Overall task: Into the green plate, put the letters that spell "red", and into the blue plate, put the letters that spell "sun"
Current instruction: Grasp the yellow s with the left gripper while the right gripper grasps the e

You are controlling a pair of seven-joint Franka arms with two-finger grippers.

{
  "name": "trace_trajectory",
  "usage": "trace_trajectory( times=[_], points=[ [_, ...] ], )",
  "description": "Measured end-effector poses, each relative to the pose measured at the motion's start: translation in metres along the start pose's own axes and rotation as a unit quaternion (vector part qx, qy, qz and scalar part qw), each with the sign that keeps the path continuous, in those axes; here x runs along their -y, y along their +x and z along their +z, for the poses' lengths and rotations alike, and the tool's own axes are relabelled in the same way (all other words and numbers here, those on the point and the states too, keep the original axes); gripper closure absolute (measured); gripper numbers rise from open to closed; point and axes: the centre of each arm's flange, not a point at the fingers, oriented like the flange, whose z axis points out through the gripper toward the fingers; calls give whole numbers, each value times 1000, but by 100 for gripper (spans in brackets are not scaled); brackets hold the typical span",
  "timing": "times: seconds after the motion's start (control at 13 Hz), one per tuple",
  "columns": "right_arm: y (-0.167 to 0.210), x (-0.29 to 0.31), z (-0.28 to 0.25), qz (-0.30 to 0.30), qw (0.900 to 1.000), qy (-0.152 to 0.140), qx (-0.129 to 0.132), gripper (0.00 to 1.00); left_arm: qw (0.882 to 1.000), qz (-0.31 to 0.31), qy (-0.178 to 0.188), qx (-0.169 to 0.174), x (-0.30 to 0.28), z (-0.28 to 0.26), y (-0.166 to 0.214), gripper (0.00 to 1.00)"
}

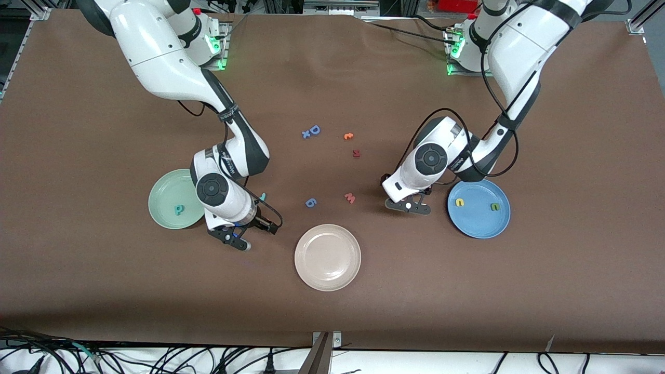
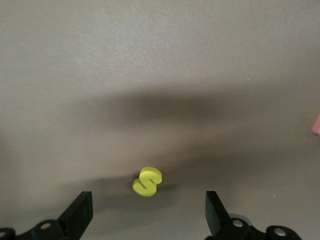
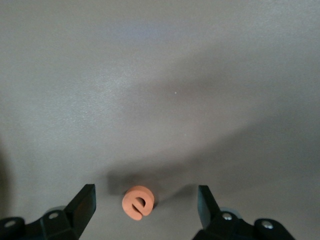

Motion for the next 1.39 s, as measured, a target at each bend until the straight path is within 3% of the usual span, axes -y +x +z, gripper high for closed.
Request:
trace_trajectory(
  times=[0.15, 0.23, 0.31, 0.39, 0.62, 0.69, 0.93, 1.0, 1.39],
  points=[
    [-1, -1, 5, 0, 1000, -3, 2, 33, 1000, 5, 12, -3, 1, 5, 0, 4],
    [0, -2, 5, 1, 1000, -3, 2, 38, 1000, 6, 13, -3, 1, 5, 0, 13],
    [0, -2, 5, 1, 1000, -3, 2, 39, 1000, 6, 13, -2, 1, 6, 0, 14],
    [0, -2, 5, 1, 1000, -3, 2, 46, 1000, 6, 13, -1, 1, 7, -1, 23],
    [0, -2, 5, 2, 1000, -3, 2, 50, 1000, 6, 12, 1, 0, 11, -1, 35],
    [0, -2, 5, 1, 1000, -3, 2, 50, 1000, 6, 12, 2, 0, 11, -1, 35],
    [-1, -1, 5, 6, 1000, -3, 2, 48, 1000, 5, 13, 1, 2, 11, -1, 70],
    [-2, 0, 5, 8, 1000, -3, 2, 48, 1000, 4, 13, 1, 2, 11, 0, 78],
    [-9, 6, 5, 6, 1000, -3, 2, 48, 1000, 0, 13, -5, 7, 3, 4, 78]
  ],
)
